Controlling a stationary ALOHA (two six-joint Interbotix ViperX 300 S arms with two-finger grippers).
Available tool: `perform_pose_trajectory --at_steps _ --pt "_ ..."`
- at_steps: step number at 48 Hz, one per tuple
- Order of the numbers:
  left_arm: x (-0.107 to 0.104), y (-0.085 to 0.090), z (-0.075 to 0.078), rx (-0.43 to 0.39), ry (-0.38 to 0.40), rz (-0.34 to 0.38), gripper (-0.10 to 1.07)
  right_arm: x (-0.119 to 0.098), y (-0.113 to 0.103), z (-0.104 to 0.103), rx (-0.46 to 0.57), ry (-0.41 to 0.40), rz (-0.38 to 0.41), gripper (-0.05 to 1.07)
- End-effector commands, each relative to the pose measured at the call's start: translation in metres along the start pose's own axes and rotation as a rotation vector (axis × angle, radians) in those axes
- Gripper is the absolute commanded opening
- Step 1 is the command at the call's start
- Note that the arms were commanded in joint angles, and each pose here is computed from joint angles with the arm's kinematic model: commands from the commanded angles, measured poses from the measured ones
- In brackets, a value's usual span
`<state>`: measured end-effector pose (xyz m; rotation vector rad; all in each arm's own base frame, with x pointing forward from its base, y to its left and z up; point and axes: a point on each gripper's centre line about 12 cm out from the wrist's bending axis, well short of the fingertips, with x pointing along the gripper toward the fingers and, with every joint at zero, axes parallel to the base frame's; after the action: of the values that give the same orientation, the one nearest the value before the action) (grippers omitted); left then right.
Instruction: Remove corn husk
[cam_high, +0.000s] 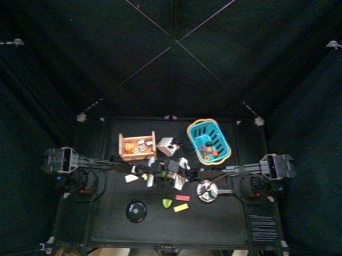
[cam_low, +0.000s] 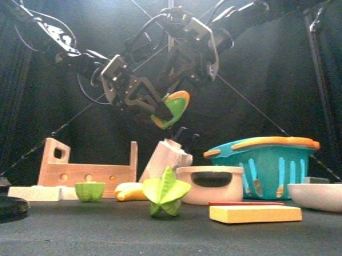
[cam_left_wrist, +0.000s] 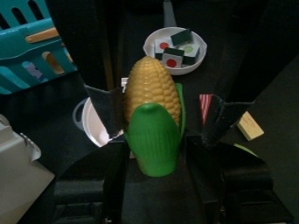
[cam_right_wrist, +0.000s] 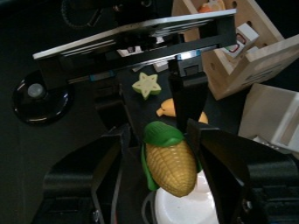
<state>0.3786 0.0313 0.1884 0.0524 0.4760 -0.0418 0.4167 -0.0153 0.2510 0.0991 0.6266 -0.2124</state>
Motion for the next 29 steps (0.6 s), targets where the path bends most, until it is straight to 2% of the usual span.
perform_pose_trajectory --at_steps 1,9,29 --pt "0.0 0.002 0.007 0.004 -0.02 0.003 0.62 -0.005 -0.001 0.008 0.004 -0.024 0.002 0.85" --pt "-0.001 0.002 0.008 0.004 -0.023 0.003 0.62 -0.001 -0.001 0.004 -0.002 -0.008 -0.003 0.81" --pt "-0.006 0.001 0.004 0.011 -0.017 0.003 0.62 0.001 -0.001 -0.003 -0.018 0.04 -0.036 0.8"
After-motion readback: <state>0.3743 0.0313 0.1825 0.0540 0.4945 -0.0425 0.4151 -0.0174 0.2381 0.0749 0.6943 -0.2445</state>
